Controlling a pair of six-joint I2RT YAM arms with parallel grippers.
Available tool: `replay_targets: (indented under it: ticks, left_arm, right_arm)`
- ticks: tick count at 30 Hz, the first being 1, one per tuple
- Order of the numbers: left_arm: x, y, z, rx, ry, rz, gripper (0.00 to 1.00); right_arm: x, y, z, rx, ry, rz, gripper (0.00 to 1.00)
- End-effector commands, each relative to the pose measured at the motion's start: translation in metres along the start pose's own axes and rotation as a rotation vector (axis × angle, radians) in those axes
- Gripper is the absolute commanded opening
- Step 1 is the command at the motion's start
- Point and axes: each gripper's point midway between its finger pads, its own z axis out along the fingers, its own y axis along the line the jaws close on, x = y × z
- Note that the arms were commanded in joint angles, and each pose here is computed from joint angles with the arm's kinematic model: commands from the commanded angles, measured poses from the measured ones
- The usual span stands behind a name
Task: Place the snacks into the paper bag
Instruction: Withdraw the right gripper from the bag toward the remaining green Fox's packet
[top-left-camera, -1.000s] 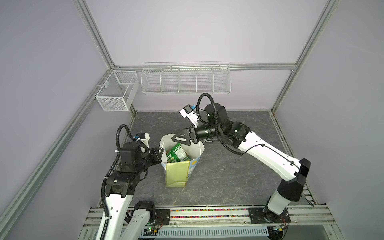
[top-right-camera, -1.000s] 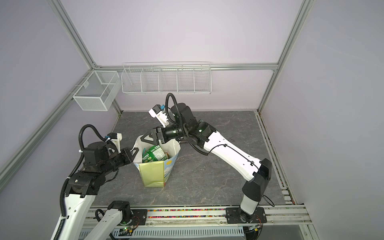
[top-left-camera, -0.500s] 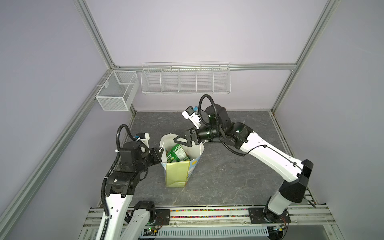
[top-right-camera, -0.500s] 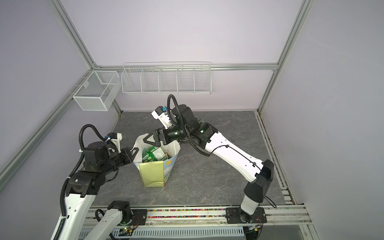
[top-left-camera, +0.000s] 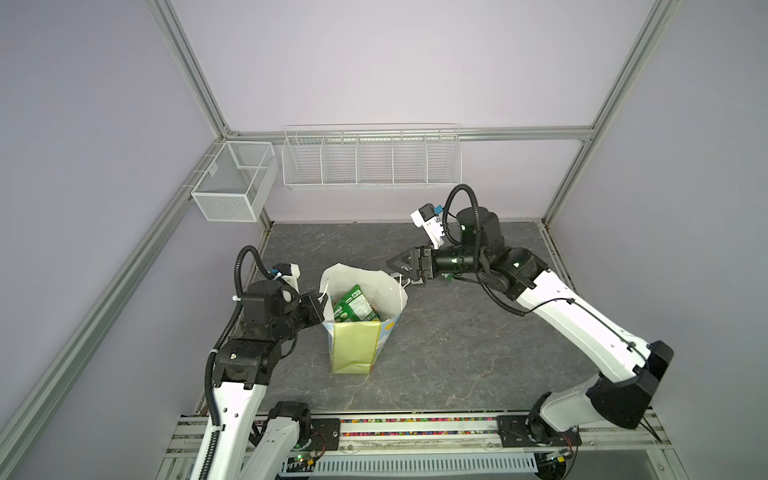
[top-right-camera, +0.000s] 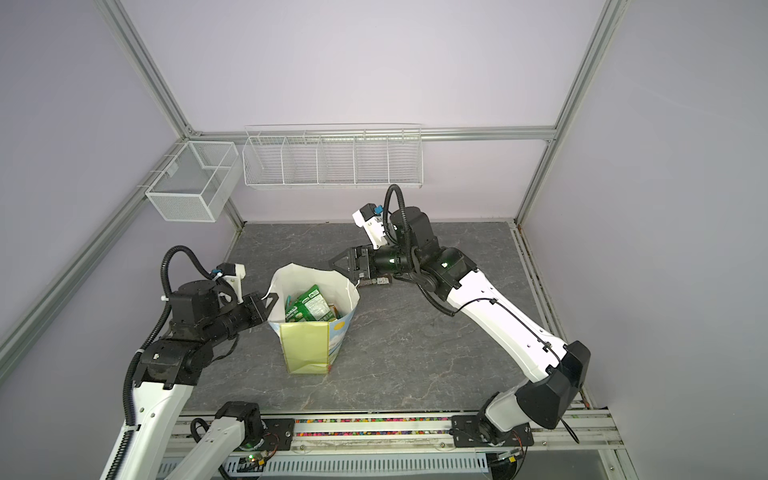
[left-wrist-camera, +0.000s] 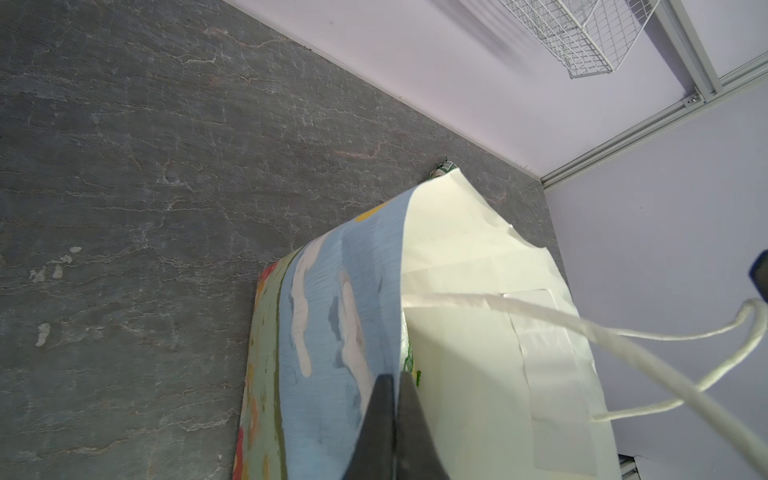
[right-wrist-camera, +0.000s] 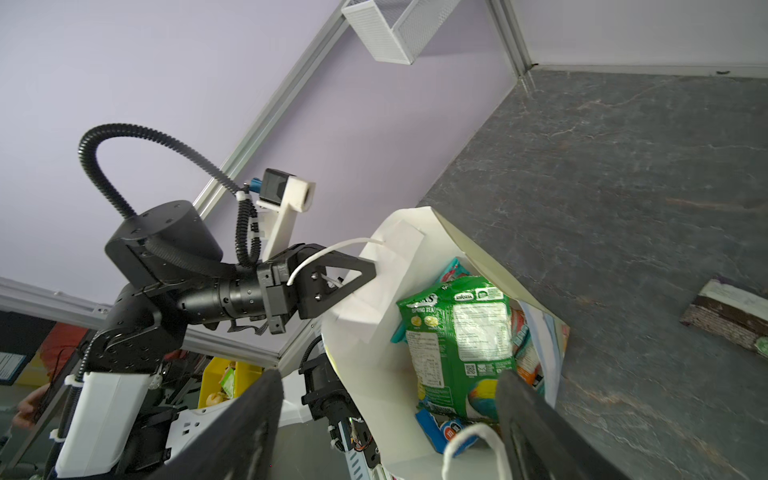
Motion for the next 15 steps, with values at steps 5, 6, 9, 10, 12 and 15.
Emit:
replay_targets:
  ticks: [5,6,9,10,12,15]
  left_arm:
    - [-0.010,-0.005,-0.001,0.021,-0.044,-0.005,0.00]
    - [-0.010,-0.005,0.000,0.023,-0.042,-0.007,0.00]
    - [-0.009,-0.004,0.002,0.023,-0.040,-0.009,0.00]
    - [-0.009,-0.004,0.002,0.022,-0.039,-0.010,0.00]
    - [-0.009,-0.003,0.002,0.021,-0.038,-0.009,0.00]
    - [-0.009,-0.003,0.002,0.020,-0.039,-0.006,0.00]
  right_arm:
    - [0.001,-0.043,-0.017,0.098,-0.054,0.084,0.85]
    - [0.003,-0.050,-0.019,0.109,-0.058,0.101,0.85]
    - [0.007,-0.069,-0.022,0.138,-0.066,0.153,0.85]
    - [0.008,-0.075,-0.023,0.147,-0.068,0.166,0.85]
    - [0.011,-0.087,-0.025,0.164,-0.074,0.197,0.86]
    - [0.016,-0.106,-0.028,0.189,-0.080,0.245,0.87]
